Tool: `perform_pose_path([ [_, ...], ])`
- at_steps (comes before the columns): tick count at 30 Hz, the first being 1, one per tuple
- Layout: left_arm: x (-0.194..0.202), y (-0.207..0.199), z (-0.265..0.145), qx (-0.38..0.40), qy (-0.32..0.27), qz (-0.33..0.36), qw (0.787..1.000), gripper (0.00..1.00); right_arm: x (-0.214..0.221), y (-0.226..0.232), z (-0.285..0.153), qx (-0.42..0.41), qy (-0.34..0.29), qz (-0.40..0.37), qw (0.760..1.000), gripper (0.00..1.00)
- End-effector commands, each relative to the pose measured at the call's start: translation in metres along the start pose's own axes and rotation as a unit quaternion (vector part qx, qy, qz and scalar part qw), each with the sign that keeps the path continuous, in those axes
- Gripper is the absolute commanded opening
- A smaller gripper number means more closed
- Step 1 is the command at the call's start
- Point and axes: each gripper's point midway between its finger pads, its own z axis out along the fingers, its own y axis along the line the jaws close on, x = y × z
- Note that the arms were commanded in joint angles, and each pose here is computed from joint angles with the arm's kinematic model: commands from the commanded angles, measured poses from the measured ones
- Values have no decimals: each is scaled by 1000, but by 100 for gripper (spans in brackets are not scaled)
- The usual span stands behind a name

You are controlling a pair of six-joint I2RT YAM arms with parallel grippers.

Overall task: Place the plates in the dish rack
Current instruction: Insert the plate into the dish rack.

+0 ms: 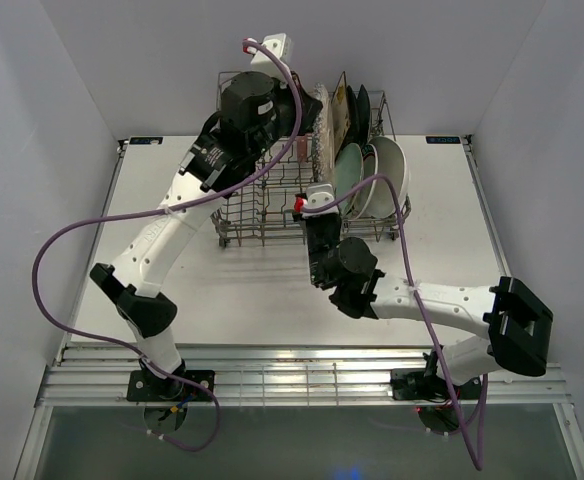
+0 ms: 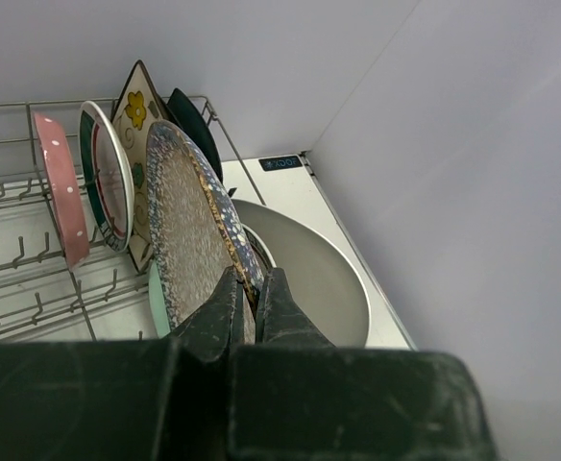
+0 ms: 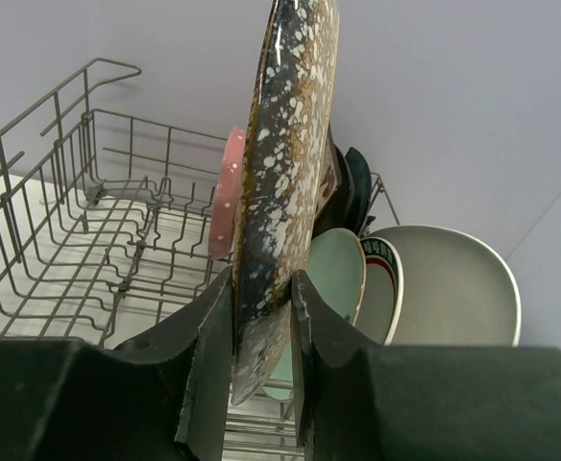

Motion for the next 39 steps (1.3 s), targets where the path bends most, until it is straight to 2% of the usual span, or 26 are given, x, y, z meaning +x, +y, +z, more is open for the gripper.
perform_pose_path([
  [1, -44, 9, 5, -3, -72, 85, 994, 0, -56, -18, 3, -17, -67, 157, 985, 8],
  [19, 1, 26, 53, -24, -32, 98, 994, 0, 7, -27, 26, -38, -9, 183, 982, 8],
  [39, 34, 50, 79, -61, -10, 103, 993, 0, 54, -29, 47, -58, 28, 183, 981, 8],
])
